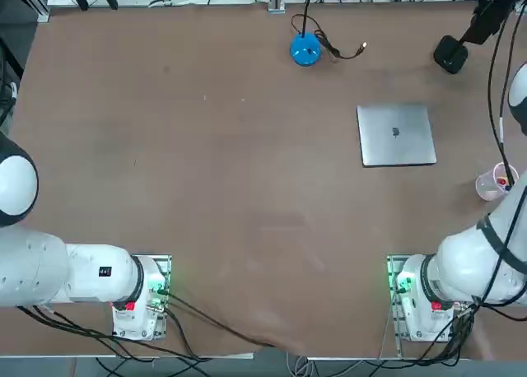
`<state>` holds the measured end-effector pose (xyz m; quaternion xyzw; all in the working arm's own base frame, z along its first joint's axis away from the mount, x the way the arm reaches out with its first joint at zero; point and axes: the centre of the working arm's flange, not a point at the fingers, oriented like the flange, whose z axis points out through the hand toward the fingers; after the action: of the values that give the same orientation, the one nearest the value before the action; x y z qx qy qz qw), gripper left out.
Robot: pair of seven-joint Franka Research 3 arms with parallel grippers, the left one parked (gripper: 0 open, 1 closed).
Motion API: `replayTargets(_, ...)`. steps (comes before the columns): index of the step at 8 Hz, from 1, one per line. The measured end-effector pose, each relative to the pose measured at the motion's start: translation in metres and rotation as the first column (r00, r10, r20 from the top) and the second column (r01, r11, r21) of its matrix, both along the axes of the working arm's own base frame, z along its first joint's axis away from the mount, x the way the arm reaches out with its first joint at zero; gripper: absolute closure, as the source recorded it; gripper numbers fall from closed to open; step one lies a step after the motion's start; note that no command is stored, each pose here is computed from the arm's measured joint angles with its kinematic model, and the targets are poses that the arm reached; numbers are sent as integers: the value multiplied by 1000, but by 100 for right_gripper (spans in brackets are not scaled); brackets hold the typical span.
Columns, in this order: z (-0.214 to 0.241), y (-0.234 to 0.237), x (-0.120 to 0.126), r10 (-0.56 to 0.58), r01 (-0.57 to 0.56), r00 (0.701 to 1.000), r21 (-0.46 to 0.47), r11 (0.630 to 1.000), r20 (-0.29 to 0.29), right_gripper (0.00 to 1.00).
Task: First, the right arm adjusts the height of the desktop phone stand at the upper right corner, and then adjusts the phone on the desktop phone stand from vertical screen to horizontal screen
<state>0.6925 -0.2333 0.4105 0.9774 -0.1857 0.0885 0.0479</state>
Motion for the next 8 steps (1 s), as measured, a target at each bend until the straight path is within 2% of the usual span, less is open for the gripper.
replayTargets(8,-40,-7,7,-11,11,1000,6,1000,-2,67)
